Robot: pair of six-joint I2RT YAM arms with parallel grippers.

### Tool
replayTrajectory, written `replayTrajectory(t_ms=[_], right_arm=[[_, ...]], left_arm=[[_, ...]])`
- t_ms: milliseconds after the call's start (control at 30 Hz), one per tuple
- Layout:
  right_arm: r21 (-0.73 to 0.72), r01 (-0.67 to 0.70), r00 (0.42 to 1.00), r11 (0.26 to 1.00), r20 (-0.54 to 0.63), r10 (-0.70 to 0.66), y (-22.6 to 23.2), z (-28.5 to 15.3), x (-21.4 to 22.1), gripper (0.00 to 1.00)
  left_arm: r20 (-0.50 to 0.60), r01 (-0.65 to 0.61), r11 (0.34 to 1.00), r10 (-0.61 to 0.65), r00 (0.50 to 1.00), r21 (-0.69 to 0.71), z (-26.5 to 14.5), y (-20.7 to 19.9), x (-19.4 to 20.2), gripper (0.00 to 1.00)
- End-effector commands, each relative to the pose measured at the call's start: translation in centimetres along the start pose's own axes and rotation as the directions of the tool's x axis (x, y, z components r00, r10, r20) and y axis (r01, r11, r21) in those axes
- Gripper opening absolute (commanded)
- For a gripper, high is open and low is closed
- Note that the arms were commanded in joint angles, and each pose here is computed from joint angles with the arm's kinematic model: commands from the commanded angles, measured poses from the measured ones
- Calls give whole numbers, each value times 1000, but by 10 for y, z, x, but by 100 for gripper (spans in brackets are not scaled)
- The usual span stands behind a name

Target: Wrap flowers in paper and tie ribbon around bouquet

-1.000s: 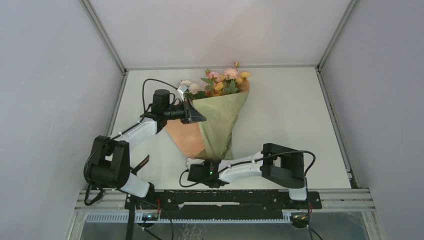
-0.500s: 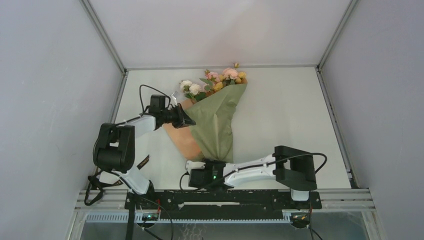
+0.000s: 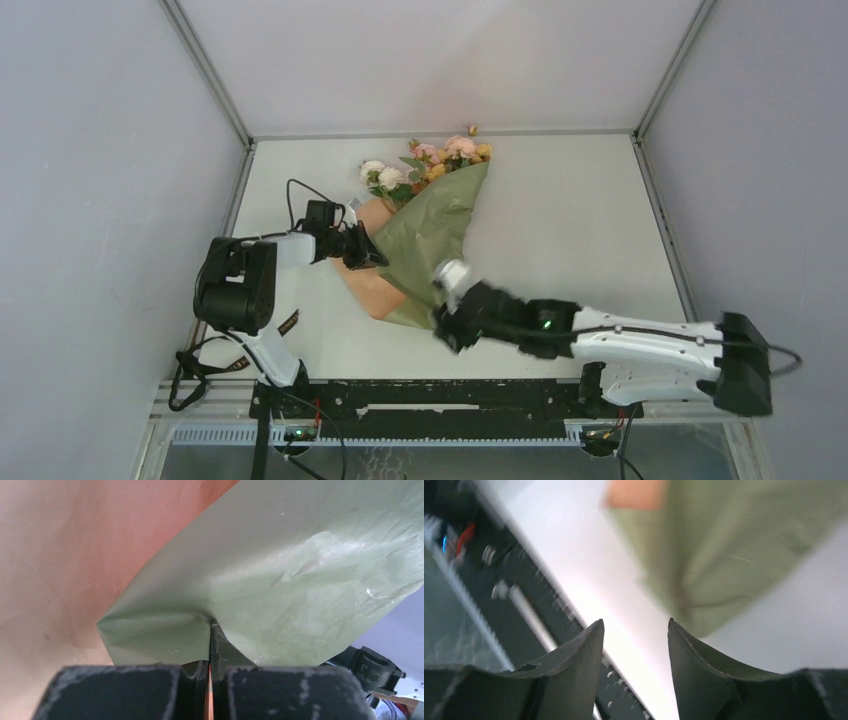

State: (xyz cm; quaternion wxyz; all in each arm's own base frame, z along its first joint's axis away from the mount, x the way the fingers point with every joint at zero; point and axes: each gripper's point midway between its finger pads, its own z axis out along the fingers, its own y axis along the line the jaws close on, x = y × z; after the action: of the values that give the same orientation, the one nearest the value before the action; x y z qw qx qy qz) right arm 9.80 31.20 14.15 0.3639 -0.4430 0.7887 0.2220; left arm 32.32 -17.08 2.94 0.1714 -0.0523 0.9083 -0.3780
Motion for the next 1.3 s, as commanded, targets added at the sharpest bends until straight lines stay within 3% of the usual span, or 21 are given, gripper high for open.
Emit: replayTrajectory(t_ms=[0,67,133,267,567,667,700,833,1000,1233,1267], right_arm=[[-162,-603,766,781,155,624,-55,-6,-17,58],[-194,-735,615,650,213,759,-85,-3,0,60],[-178,-818,510,547,216,833,-99,3,22,60],[-163,-871,439,463,166,883,-102,17,49,60],[-197,-875,436,441,73,897,-95,49,67,60],[-220,-871,440,440,49,896,-92,57,66,56],[-222,-870,442,440,40,896,-91,59,67,50],[-245,-872,439,423,-13,898,-82,60,74,1],[-142,-880,463,453,-46,885,-71,47,106,0],[-31,-863,505,505,-39,862,-60,23,125,0],[-4,-860,511,511,-43,859,-61,20,129,8]], left_arm=[[13,-47,999,47,999,-6,-4,1,0,0],[19,-53,999,53,998,-10,-5,1,-1,0],[21,-55,998,55,998,-9,-5,1,-2,0],[20,-57,998,57,998,-7,-5,0,-2,0],[14,-56,998,56,998,-19,-5,3,0,0],[22,-64,998,65,998,-21,-6,2,-3,0],[24,-67,998,68,997,-21,-7,1,-4,0],[46,-96,995,97,994,-14,-14,-5,-16,0],[65,-187,981,190,980,-48,-27,-9,-31,0],[13,-181,983,181,983,-26,-19,-5,-17,0],[-7,-171,985,171,985,-28,-16,-1,-9,0]])
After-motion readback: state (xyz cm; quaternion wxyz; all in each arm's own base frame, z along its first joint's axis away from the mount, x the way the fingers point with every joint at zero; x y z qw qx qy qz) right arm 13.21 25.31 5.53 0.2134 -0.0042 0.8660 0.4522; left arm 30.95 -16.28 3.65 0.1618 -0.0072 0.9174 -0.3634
